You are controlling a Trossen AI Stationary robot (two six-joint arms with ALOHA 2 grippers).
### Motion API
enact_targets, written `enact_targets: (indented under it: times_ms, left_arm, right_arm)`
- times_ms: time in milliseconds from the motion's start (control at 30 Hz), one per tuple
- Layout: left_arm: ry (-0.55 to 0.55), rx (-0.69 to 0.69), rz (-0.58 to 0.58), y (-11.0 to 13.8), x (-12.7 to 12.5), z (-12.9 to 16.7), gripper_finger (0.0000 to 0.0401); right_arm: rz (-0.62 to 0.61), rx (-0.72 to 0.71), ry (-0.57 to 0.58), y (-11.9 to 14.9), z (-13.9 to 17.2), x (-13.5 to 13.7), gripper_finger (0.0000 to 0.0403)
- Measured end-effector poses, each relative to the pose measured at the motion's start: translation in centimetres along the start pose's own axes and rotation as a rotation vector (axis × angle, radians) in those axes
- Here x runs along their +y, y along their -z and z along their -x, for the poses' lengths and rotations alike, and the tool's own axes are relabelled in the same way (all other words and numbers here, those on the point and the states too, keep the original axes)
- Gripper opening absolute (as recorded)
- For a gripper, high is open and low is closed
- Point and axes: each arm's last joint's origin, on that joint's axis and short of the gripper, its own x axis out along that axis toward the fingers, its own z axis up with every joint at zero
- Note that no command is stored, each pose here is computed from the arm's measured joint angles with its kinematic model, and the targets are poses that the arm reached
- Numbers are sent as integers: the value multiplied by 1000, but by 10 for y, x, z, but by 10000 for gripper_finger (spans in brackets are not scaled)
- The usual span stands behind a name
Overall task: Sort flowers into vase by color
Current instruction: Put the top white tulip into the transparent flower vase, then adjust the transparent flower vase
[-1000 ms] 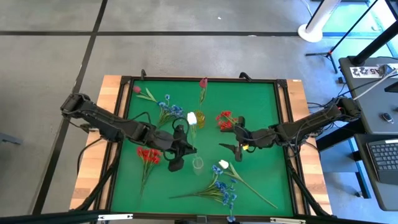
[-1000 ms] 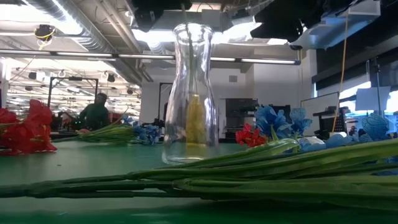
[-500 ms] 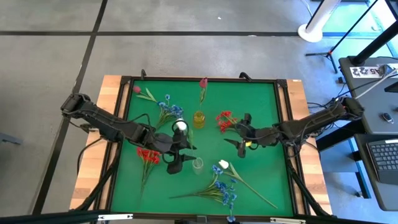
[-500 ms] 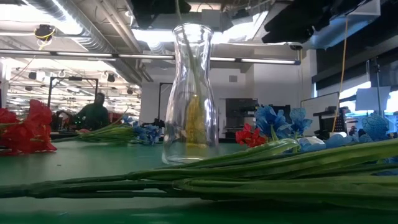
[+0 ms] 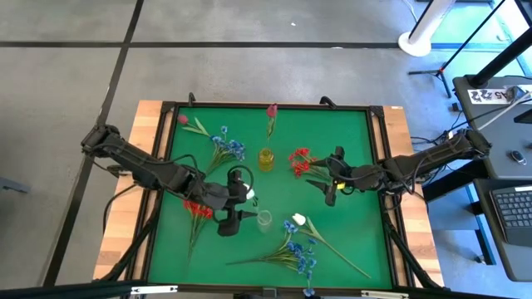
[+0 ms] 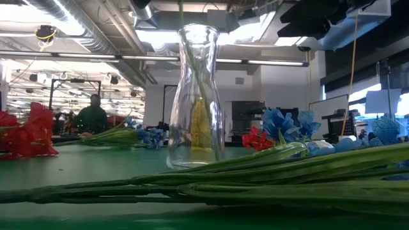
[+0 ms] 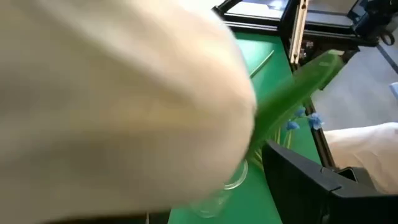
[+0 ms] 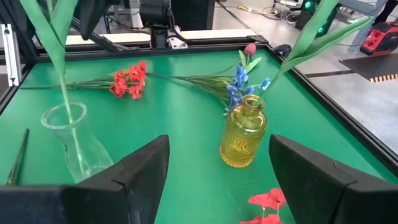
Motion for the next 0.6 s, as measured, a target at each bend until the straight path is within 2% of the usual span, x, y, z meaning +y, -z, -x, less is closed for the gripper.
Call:
enact_targets:
  times_ms: [233,433,600]
  left_arm:
    - [-36,62,39,6,4,1,218]
    - [-130,271,140,26,12,7,218]
    - [-212,379,189,37,18,12,218]
  right_arm:
    - [17,15,10,2,0,-1,273]
    - [12,97,29,11,1,-3,273]
    - [-23,214,86,23,1,-10,273]
